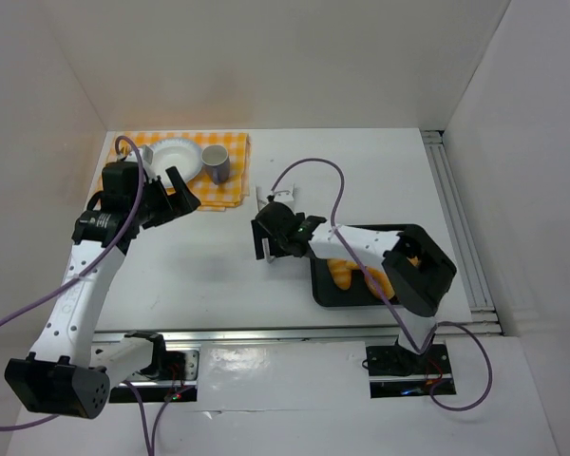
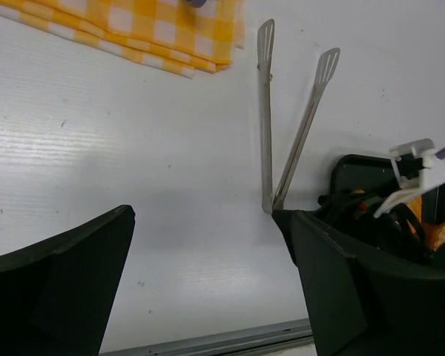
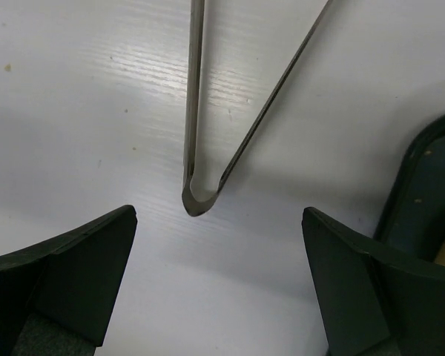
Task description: Place the bread
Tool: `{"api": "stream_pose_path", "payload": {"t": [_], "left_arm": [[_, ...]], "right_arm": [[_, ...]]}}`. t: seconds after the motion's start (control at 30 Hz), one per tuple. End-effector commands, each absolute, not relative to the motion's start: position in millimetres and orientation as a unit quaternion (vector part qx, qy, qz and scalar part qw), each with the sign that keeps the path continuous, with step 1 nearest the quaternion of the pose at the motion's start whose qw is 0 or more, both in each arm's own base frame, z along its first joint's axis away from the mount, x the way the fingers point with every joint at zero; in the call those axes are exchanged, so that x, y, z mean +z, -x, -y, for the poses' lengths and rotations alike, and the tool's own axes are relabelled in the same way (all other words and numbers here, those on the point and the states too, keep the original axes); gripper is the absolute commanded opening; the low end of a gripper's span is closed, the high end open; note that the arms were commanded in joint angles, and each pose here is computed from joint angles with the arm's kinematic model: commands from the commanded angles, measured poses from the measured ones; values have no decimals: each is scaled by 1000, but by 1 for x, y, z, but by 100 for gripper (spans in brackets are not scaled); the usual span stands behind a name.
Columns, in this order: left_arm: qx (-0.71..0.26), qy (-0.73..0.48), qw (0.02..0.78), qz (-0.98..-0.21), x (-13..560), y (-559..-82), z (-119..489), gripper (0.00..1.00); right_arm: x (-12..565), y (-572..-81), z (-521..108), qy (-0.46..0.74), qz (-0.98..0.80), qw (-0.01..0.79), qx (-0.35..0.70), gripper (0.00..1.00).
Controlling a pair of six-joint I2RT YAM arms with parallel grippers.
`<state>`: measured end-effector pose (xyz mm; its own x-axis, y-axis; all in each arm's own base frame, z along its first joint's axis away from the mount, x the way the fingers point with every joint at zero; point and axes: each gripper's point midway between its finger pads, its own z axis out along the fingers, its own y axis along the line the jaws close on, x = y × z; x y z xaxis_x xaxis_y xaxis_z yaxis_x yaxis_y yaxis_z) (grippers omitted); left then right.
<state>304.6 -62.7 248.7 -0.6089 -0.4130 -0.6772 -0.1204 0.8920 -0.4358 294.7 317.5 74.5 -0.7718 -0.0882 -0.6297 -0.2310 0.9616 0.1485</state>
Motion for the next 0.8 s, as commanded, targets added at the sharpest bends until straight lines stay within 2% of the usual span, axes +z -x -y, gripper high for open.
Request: {"api": "stream_pose_path", "payload": {"t": [0.0,0.13,0.33,0.63,0.73,0.77], "left_arm": [[-190,150,429,-870,256,-304,65,100],[-190,150,429,-870,255,-301,65,100],[-179,154,427,-873,248,-299,59,100],[-180,151,431,-871,250,-293,57,100],[-175,152,429,-873,248,-292,54,100],[-175,152,428,-873,248,-292,54,100]], "right_arm": [[61,-305,-337,82,-930,335,125,100],[48,-315,-347,73,-931,340,112,100],[20,-345,-343,25,-931,362,37,100],[8,-399,-343,-31,-918,396,24,100],[9,-408,-342,-40,-913,405,26,90],[13,-415,-340,-43,-911,409,26,75]]}}
